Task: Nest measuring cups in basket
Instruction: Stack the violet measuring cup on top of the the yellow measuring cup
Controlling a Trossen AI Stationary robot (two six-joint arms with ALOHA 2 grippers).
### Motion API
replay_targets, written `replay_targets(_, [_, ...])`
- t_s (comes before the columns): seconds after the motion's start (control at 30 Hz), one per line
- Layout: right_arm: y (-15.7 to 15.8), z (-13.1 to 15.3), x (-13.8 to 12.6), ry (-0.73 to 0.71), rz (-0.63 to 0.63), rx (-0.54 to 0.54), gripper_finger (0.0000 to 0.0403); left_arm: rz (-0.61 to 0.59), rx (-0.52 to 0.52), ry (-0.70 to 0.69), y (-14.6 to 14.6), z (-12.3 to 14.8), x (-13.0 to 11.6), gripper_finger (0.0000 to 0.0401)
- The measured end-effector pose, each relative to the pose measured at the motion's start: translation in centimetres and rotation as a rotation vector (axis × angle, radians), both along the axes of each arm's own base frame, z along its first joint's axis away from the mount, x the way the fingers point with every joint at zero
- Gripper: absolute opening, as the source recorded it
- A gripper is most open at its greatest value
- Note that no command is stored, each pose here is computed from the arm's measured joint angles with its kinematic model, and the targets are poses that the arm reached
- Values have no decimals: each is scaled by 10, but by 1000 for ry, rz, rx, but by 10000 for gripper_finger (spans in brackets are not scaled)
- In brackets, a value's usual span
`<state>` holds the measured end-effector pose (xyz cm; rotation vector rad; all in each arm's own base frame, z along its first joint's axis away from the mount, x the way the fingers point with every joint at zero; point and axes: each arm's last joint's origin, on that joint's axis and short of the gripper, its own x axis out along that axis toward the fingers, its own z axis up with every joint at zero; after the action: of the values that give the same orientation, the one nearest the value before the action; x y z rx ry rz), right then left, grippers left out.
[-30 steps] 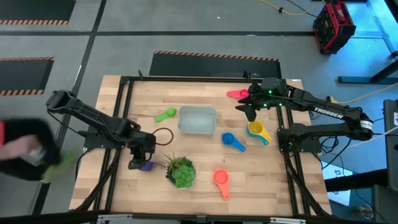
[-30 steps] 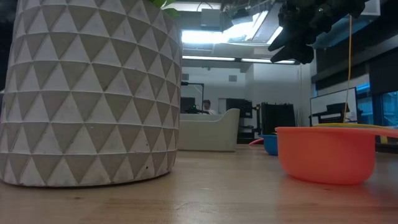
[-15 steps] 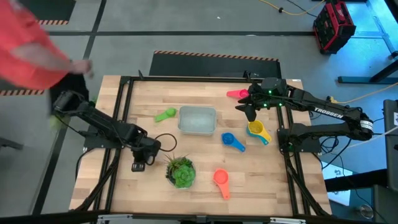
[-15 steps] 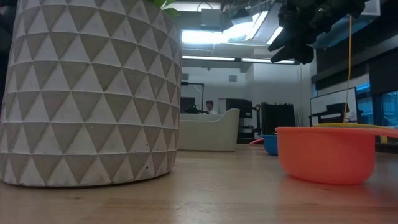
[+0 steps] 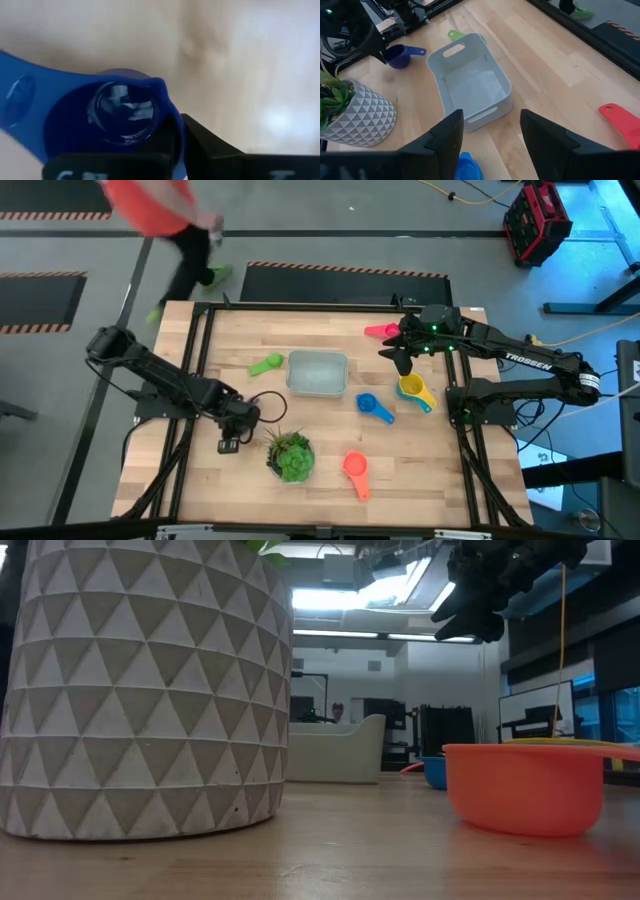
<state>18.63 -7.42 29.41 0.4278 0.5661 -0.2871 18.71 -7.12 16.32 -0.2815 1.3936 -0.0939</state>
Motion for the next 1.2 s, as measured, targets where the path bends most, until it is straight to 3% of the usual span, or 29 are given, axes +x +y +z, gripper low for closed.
replay_targets(0.47, [0,0,0,0,1,-2,202,-219,305,-243,1,46,28,2])
replay_targets(0.8, [-1,3,2,-39,1,-18,202,-391,556,-375,21,67,48,2])
replay_targets(1.07, [-2,16,9,-191,42,-45,202,-506,670,-524,37,77,65,2])
replay_targets(1.2, [-4,20,19,-285,105,13,202,-572,725,-612,40,82,74,2])
